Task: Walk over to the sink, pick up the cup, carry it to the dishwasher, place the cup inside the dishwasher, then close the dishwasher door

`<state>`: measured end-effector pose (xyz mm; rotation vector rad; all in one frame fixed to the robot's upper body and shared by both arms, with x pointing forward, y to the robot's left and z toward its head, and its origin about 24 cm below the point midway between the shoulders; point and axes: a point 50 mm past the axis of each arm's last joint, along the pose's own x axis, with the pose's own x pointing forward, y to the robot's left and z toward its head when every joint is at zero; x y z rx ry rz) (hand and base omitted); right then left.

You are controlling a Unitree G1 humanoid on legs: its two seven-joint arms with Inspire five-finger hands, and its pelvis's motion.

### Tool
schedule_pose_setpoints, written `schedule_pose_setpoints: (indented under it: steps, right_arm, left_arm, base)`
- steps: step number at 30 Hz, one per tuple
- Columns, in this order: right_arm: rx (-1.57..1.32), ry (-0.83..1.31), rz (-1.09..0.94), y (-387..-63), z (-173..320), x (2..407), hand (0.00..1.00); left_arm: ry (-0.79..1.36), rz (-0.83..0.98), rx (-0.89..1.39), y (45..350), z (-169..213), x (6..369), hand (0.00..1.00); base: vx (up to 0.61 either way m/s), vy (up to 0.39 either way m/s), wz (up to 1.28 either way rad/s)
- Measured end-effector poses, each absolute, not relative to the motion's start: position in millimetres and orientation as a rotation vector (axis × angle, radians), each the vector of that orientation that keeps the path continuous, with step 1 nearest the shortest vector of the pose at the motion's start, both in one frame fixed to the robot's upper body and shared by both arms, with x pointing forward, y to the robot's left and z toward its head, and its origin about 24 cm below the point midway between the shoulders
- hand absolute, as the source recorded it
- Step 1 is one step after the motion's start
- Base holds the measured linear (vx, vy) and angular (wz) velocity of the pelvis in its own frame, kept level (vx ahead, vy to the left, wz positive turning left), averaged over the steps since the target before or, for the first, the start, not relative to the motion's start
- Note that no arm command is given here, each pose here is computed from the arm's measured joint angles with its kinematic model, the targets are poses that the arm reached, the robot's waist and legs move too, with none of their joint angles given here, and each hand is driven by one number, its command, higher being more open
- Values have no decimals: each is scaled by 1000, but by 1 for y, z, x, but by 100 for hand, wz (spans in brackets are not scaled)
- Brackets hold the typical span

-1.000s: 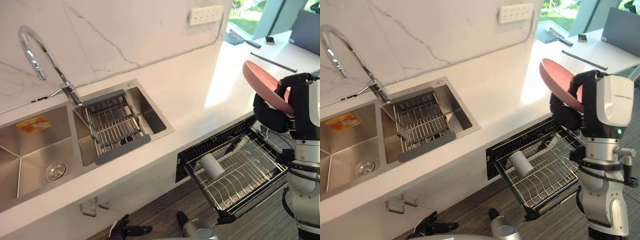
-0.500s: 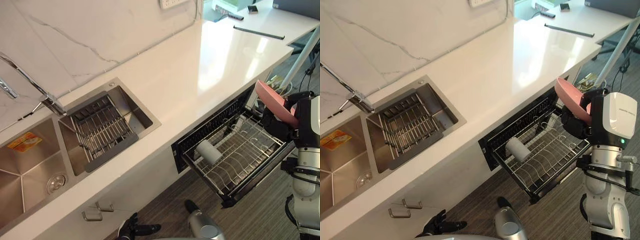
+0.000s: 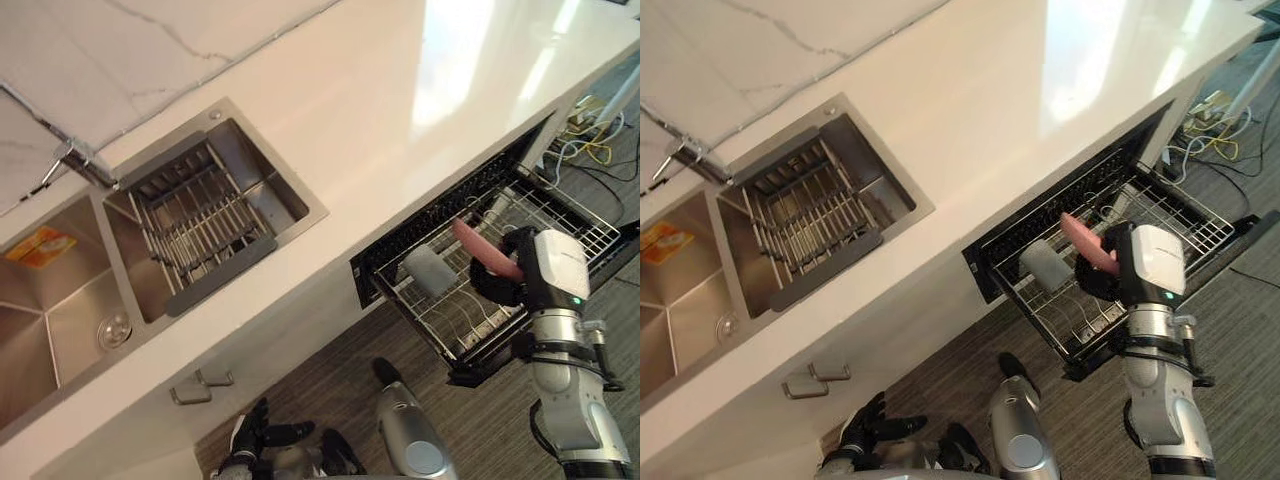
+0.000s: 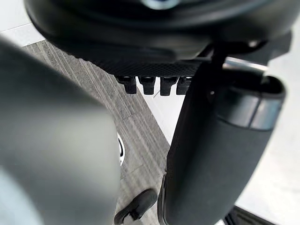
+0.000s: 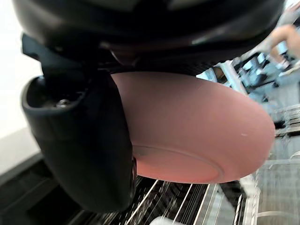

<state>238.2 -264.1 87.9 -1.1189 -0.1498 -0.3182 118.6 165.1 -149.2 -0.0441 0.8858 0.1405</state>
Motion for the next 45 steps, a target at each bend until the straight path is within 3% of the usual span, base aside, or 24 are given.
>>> schedule_pose_setpoints:
  steps: [14,45]
  right_arm:
    - [-1109,-77,-345,-271,87,284,0]
    - [-1116,14,-563,-321,114,301,0]
  left_arm:
    - [763,186,-8,181,-133,153,100]
    - [699,208,-33,174,-124,170,100]
  base:
    - [-8,5,11]
    - [8,-44,2]
